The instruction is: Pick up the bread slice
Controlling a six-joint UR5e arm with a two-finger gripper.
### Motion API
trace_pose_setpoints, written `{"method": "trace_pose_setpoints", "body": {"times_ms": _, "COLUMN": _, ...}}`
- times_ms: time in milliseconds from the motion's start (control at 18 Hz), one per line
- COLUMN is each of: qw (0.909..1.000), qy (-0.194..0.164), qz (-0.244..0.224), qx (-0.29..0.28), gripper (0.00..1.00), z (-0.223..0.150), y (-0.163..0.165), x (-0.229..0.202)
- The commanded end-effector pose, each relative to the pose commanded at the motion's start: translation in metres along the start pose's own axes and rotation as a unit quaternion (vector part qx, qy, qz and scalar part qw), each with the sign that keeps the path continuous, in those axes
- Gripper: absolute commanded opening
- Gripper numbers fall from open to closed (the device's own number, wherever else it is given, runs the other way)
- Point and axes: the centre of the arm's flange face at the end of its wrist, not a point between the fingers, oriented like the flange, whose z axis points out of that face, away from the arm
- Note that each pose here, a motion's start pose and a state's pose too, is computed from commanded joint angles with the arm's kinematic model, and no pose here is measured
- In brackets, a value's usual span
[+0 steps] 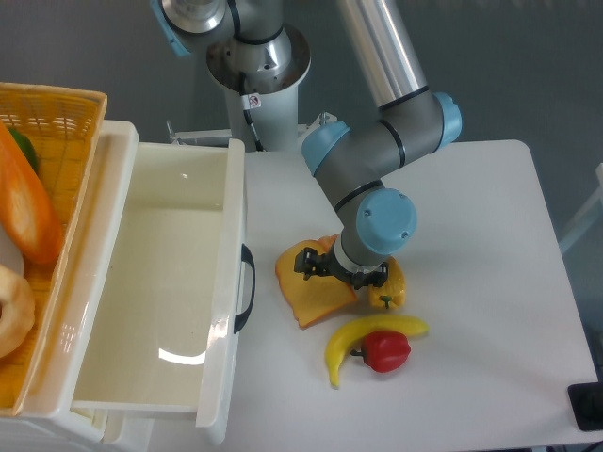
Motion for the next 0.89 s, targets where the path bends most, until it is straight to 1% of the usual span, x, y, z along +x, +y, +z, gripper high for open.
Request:
{"method": "trace_pose_setpoints", "body": {"times_ms": 611, "qw": 1.0000, "qy": -0.003, "qz": 0.004, "qx": 0.000, "gripper": 1.00, "z": 0.0034, "y": -0.0037, "x": 0.0036}}
{"method": "trace_pose_setpoints", "body": {"times_ms": 667, "qw": 1.0000, "qy": -0.003, "qz": 0.004, "qx": 0.001, "gripper": 0.99, "z": 0.0039, "y": -0.0041, "x": 0.0033}}
{"method": "trace_pose_setpoints", "body": {"times_ms": 778, "qw": 1.0000, "qy": -0.003, "qz": 0.003, "qx": 0.002, "gripper": 0.82, "z": 0.0031, "y": -0.0040, "x": 0.0035}}
{"method": "trace_pose_setpoints", "body": {"times_ms": 889, "qw": 1.0000, "qy": -0.004, "qz": 0.003, "qx": 0.001, "gripper": 0.63, "z": 0.0031, "y": -0.0039, "x": 0.0034}}
